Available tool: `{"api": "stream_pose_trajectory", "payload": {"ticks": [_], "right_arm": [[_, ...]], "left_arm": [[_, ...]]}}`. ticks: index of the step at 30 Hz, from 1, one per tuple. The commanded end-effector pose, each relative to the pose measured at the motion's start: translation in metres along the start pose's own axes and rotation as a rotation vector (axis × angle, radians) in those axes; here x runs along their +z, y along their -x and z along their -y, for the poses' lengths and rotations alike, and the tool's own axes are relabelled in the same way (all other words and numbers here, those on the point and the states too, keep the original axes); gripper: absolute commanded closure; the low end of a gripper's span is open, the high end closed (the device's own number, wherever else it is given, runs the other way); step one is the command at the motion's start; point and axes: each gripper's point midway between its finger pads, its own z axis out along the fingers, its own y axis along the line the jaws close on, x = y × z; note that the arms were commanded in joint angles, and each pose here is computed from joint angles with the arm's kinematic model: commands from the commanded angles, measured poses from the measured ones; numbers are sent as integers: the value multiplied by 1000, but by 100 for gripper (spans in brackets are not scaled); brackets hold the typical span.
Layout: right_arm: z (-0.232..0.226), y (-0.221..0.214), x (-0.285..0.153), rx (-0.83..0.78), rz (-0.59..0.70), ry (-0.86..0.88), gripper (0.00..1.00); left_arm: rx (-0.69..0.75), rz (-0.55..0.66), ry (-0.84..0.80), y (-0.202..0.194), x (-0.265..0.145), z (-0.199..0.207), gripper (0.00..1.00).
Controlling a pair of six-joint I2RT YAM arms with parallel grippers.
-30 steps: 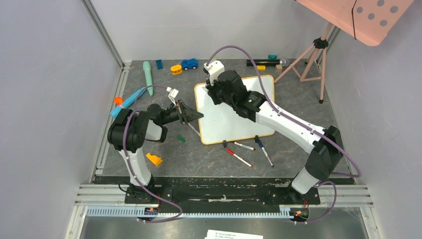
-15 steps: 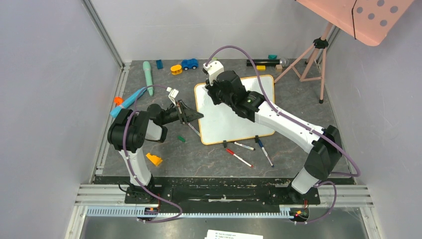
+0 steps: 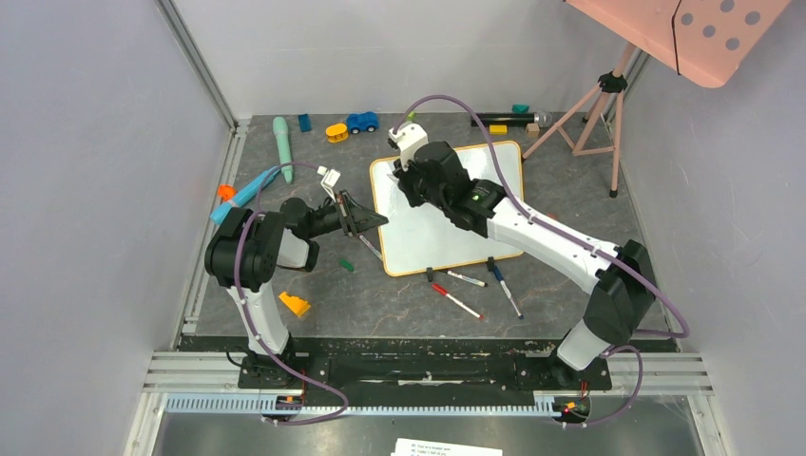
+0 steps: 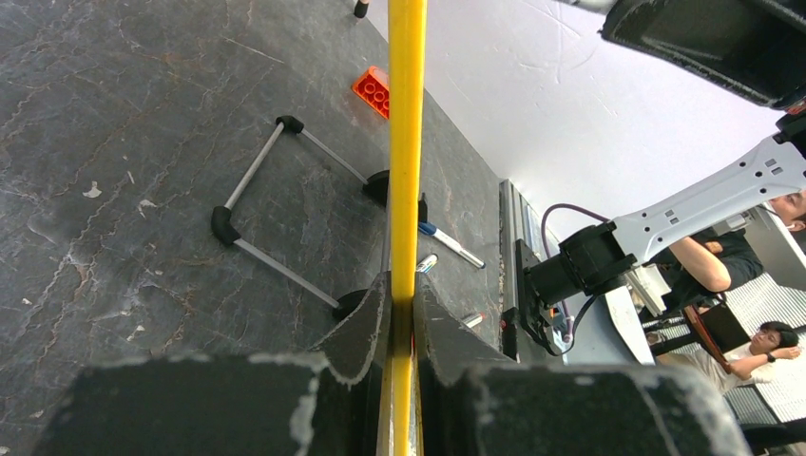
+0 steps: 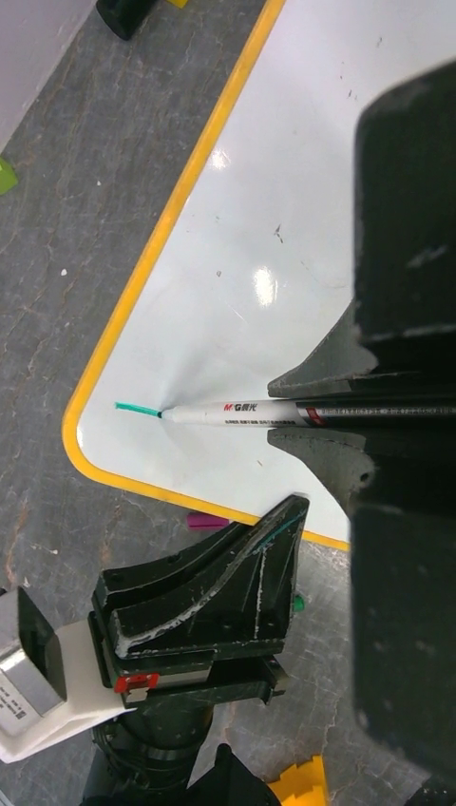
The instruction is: Write a sentence on the whiteboard
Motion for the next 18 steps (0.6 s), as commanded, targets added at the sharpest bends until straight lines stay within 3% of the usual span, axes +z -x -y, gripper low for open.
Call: {"api": "stream_pose_trajectory", "payload": {"ticks": [1,9,18], "right_arm": [[1,-3,-9,15,8,6,100],[-1,-16,-14,23,-8,20,100],[-11,17,-23,39,67,80,100]], "left_arm": [[139,14,-60,15,0,20,98],[141,16,-59,15,0,20,98],[141,16,-60,16,0,20,98]]}}
